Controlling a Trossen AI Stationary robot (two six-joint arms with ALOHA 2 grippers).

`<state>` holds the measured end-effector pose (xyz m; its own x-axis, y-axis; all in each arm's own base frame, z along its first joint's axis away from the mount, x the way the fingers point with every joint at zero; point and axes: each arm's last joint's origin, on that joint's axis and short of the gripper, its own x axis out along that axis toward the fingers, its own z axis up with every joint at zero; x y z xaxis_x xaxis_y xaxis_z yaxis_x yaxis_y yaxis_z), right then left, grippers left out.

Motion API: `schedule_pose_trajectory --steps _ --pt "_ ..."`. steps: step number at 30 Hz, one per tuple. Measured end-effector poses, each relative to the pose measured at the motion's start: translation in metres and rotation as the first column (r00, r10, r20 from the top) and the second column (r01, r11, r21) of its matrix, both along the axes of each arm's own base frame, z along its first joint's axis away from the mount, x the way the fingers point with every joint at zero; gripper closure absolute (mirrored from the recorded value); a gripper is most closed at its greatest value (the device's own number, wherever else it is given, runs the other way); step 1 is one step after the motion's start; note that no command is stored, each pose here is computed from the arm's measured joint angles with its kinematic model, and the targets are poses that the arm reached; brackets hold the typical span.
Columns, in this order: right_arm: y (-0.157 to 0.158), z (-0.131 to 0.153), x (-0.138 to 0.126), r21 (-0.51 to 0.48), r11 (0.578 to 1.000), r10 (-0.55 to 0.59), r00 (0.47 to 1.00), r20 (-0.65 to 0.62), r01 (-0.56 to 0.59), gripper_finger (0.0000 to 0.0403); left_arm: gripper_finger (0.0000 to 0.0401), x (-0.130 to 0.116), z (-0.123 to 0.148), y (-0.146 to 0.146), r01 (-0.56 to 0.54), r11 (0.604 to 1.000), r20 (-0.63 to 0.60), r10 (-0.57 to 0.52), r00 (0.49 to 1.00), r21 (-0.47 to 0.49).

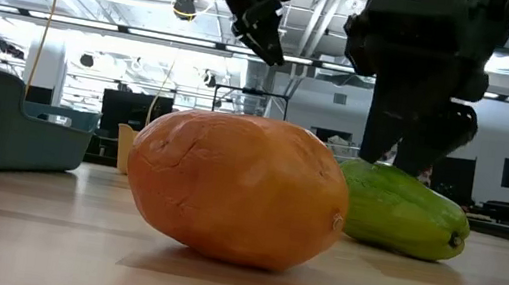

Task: Sort produce into baskets
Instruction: Put the bottom green chayote into the blue bin

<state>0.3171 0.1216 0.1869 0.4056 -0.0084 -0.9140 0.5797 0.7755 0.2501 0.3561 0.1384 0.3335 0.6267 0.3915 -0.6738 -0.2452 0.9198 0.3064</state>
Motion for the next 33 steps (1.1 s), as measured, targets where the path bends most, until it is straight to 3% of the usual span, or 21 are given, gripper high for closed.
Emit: schedule_pose_trajectory --steps 15,24,29,33 --pt "0.008 -0.027 0.010 0.046 0.999 0.011 0.999 -0.038 -0.009 0.0027 0.0054 -0.001 -0.002 -0.001 0.000 1.000 -0.013 0.000 1.000 -0.021" --pt "0.008 -0.025 0.011 0.048 0.999 0.013 1.000 -0.027 -0.012 0.0098 0.0054 -0.004 0.002 -0.003 -0.001 1.000 -0.008 0.001 1.000 -0.021" --pt "0.002 -0.022 0.013 0.049 0.999 0.009 1.000 -0.010 -0.009 0.0098 0.0054 -0.024 0.024 -0.012 -0.001 1.000 0.013 0.001 1.000 -0.019" --pt "-0.006 -0.008 0.023 0.046 0.998 0.048 0.995 0.086 -0.052 0.0095 0.0054 -0.051 0.045 -0.028 -0.018 0.998 0.013 0.018 1.000 -0.056"
